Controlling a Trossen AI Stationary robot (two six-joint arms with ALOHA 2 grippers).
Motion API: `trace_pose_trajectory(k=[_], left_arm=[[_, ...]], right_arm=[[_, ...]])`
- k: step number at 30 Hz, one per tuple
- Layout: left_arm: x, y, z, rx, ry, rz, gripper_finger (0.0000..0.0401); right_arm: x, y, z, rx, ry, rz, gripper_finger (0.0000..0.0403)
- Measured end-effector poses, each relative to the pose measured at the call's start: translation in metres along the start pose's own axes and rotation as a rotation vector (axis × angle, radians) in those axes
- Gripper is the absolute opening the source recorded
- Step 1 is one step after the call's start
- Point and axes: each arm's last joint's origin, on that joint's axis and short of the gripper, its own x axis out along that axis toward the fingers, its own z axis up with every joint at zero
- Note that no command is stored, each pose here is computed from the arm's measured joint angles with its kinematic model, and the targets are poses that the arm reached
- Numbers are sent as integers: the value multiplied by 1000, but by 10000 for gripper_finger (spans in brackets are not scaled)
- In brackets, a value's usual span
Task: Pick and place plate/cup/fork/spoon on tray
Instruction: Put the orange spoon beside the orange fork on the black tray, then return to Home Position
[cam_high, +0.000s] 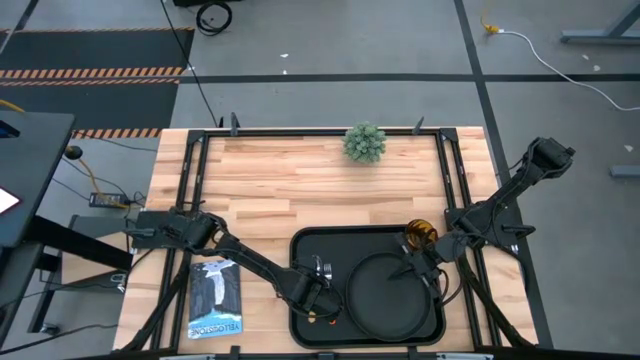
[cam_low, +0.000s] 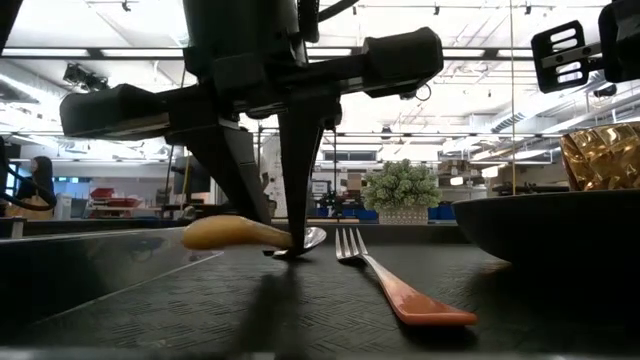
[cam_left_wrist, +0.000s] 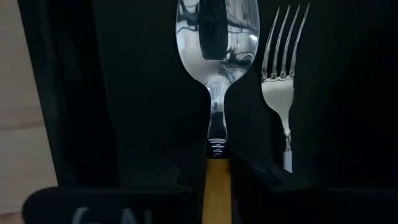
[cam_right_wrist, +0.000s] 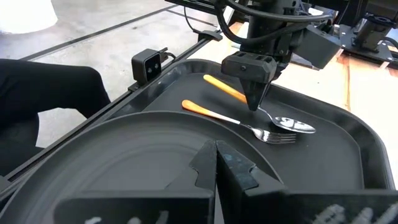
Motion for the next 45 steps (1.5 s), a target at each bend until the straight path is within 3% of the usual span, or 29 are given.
trace_pose_trajectory(k=[10,16,22,26,32,35,39,45], left_arm=[[0,0,0,6,2,-2,121],[-7,-3,2,55,-10,3,119],[-27,-8,7,175,-28,38,108],[-47,-24,16,375,-119,-38,103],[-74,-49,34,765,-387,-128,103],[-83,-60,44,977,-557,-104,103],[-86,-73,56,1148,-756,-44,103],[-82,-82,76,1409,-809,101,103]], right_arm=[[0,0,0,0,0,0,9],[0,0,0,0,0,0,9],[0,-1,0,-13,1,-3,9],[1,-4,0,-7,1,-23,9],[0,-15,8,25,-81,-73,9],[-1,-23,14,51,-142,-114,9],[-4,-38,19,83,-182,-191,9],[-15,-67,28,122,-196,-361,9]])
